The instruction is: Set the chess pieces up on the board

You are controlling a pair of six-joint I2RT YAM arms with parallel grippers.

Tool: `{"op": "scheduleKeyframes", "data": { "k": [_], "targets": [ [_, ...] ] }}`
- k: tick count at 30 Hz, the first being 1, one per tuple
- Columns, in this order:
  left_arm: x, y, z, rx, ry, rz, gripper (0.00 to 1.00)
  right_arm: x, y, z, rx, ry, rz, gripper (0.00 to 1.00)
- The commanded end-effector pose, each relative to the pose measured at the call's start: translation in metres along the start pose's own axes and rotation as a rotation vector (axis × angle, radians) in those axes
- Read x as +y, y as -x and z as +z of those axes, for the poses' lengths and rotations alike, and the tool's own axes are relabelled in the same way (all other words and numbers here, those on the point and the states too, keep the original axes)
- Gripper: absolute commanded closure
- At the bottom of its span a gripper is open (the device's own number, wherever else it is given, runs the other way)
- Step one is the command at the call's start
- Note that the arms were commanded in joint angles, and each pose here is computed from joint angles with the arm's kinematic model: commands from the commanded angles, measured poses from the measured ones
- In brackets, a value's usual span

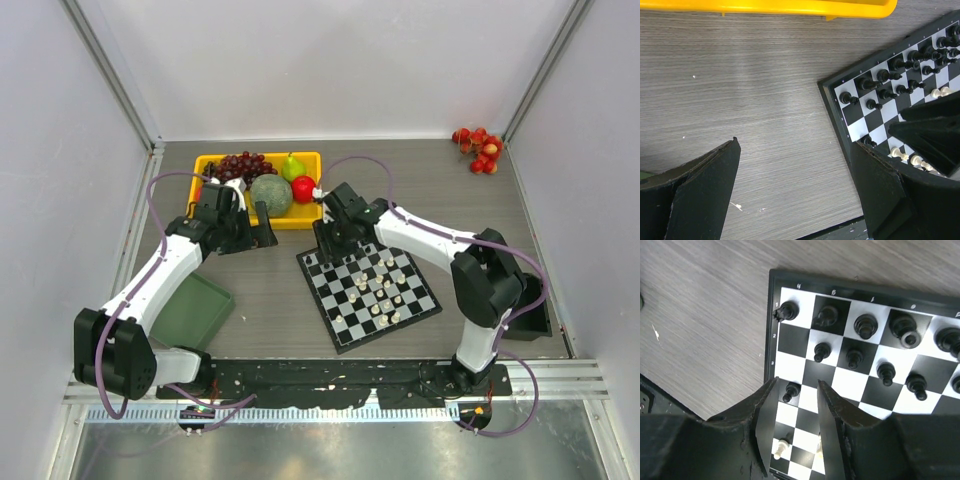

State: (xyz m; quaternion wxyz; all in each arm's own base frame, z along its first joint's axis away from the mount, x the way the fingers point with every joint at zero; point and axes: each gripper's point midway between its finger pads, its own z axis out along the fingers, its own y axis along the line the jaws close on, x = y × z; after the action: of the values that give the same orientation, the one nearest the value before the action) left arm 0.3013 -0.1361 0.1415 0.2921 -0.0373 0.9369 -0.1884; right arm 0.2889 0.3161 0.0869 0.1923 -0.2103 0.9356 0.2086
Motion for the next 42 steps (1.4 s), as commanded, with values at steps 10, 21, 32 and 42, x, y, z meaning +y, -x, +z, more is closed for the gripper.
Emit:
{"op": "scheduleKeyframes", "data": {
  "k": [10,21,32,42],
  "targets": [
    [-0.009,0.009,-0.005,-0.036,-0.031,0.003,0.01,0.026,-0.044,0.005,0.105,0.036,-0.067,0.57],
    [-0.009,0.008,-0.007,-0.042,-0.034,0.007,0.01,0.019,-0.046,0.015,0.130,-0.021,-0.060,0.63],
    [-0.007,0.007,-0.007,-0.043,-0.029,0.008,0.01,0.023,-0.038,0.009,0.092,-0.011,-0.069,0.83],
    [-0.006,0.006,-0.008,-0.044,-0.023,0.006,0.01,0.028,-0.002,0.013,0.001,-0.034,-0.070,0.84]
  ]
}}
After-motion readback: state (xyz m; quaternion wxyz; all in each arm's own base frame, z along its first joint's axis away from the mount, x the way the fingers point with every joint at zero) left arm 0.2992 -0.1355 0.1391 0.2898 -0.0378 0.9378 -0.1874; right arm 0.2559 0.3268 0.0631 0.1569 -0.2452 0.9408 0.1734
